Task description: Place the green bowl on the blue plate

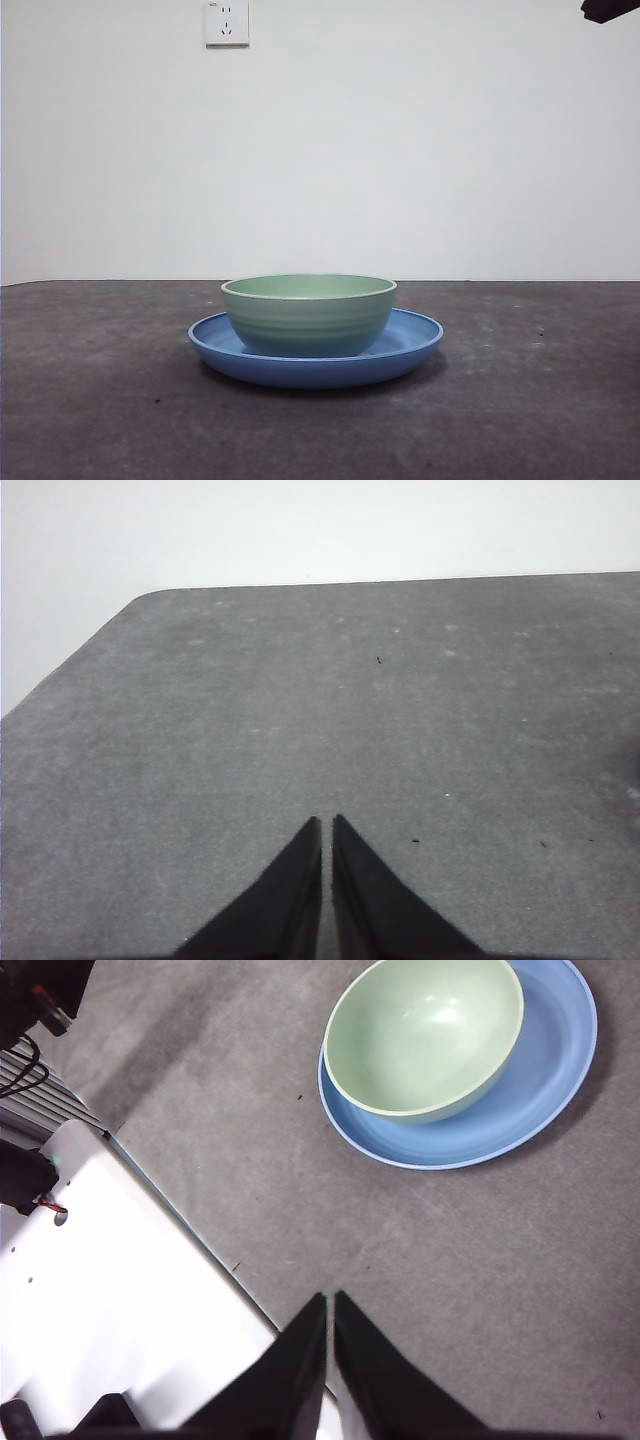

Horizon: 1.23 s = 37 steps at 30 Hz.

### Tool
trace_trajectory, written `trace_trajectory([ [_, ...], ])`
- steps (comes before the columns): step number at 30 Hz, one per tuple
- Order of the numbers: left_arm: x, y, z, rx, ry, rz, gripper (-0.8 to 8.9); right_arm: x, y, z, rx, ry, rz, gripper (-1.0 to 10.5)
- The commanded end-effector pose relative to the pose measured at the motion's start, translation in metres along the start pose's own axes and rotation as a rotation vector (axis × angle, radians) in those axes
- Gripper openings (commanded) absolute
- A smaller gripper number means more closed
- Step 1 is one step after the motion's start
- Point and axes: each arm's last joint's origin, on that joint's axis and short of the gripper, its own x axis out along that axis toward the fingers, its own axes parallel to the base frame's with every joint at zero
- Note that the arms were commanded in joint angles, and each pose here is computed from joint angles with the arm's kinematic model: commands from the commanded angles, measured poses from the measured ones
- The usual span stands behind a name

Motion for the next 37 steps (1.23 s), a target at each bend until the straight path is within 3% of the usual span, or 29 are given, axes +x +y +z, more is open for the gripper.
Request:
trace_trajectory([
  [1,0.002,0.000,-0.007,-0.002,0.024,0.006,0.19,-0.001,0.002,0.004,-0.022,-0.010,0.006,0.1],
  [4,0.002,0.000,-0.007,-0.002,0.024,0.006,0.19,-0.001,0.002,0.004,-0.022,-0.010,0.006,0.1],
  [7,0.002,0.000,-0.007,-0.002,0.024,0.006,0.19,-0.003,0.001,0.004,-0.114,-0.036,-0.023,0.1],
  [12,0.002,0.000,-0.007,-0.002,0.025,0.006,0.19,-0.014,-0.006,0.008,-0.227,-0.288,-0.151,0.1],
  [17,0.002,0.000,-0.007,-0.002,0.024,0.006,0.19,-0.017,-0.028,-0.017,-0.200,-0.525,-0.284,0.1],
  [25,0.002,0.000,-0.007,-0.002,0.024,0.006,0.19,-0.002,-0.061,-0.066,-0.206,-0.763,-0.510,0.1],
  [32,0.002,0.000,-0.007,-0.002,0.024,0.006,0.19,0.009,-0.075,-0.096,-0.164,-0.856,-0.705,0.1],
  [37,0.002,0.000,-0.007,-0.002,0.024,0.006,0.19,0.022,-0.083,-0.113,-0.128,-0.876,-0.752,0.1],
])
